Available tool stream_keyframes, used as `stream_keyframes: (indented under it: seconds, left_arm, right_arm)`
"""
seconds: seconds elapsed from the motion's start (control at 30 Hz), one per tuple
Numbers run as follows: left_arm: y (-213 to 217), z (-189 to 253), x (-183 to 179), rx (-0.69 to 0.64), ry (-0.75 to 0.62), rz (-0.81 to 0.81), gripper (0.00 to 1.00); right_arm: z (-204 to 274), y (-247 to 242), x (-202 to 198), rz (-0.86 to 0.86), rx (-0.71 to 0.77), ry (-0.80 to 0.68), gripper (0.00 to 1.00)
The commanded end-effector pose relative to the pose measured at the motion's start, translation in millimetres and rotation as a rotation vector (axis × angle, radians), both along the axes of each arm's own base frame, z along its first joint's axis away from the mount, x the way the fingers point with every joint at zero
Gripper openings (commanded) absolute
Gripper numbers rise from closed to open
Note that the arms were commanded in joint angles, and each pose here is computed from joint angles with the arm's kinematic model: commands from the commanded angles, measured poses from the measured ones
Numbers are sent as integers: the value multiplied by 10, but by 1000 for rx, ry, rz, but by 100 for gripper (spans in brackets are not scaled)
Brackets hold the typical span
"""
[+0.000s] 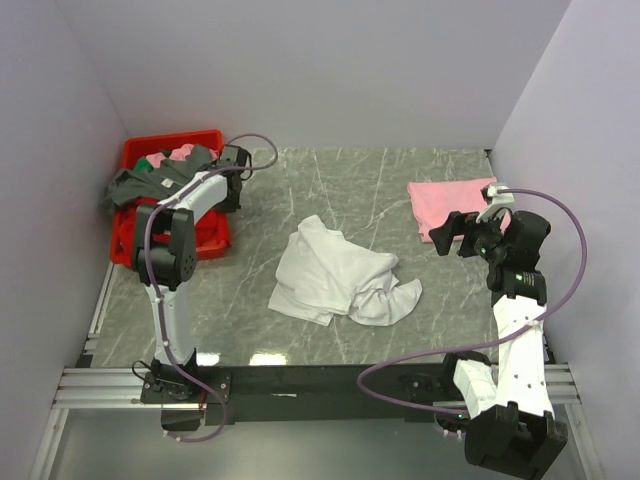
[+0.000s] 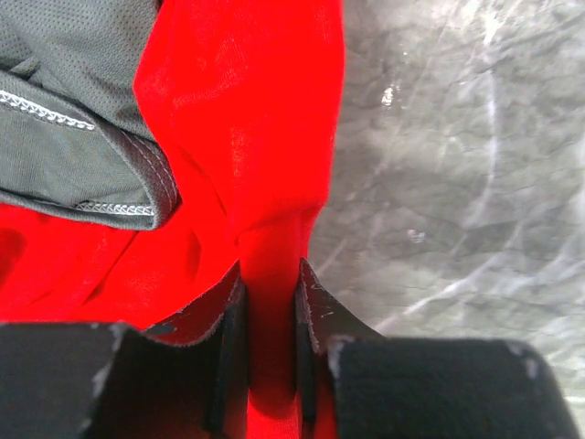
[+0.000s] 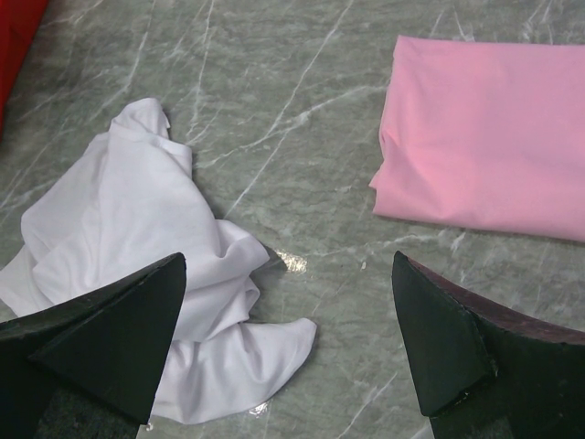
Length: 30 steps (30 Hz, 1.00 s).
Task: Fold and stack the t-shirts
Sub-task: Flatten the tshirt out
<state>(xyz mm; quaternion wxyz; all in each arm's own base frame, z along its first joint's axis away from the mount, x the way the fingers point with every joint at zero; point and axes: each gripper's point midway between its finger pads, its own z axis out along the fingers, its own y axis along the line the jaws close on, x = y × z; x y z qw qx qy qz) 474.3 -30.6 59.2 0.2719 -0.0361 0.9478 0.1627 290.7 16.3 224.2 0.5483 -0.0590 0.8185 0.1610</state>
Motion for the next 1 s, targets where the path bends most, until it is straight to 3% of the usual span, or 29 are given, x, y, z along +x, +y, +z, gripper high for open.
stream_keyframes:
  seconds: [0.0, 0.27, 0.53, 0.67, 0.7, 0.73, 0.9, 0.97]
  left_arm:
    - [269, -135, -108, 47, 85, -120, 0]
    - [545, -87, -5, 82, 74, -274, 0]
    - [667, -204, 70, 95, 90, -202, 1]
    - [672, 306, 165, 75, -69, -116, 23]
    - [624, 453, 177, 51, -113, -121, 36]
    - [560, 554, 153, 17, -153, -118, 62]
    - [129, 1837, 21, -210, -559, -234, 96]
    - [43, 2145, -221, -274, -684, -255, 99]
  right_arm:
    - [128, 10, 2, 14, -9, -39, 99]
    - [120, 38, -3, 28, 3, -34, 99]
    - [99, 59, -11, 42, 8, -27, 99]
    - [101, 129, -65, 105, -13, -44, 99]
    - [88, 166, -88, 133, -18, -45, 99]
    - [86, 234, -125, 182, -15, -52, 99]
    - [-46, 503, -322, 427, -38, -68, 98]
    - [-181, 539, -365, 492, -61, -23, 98]
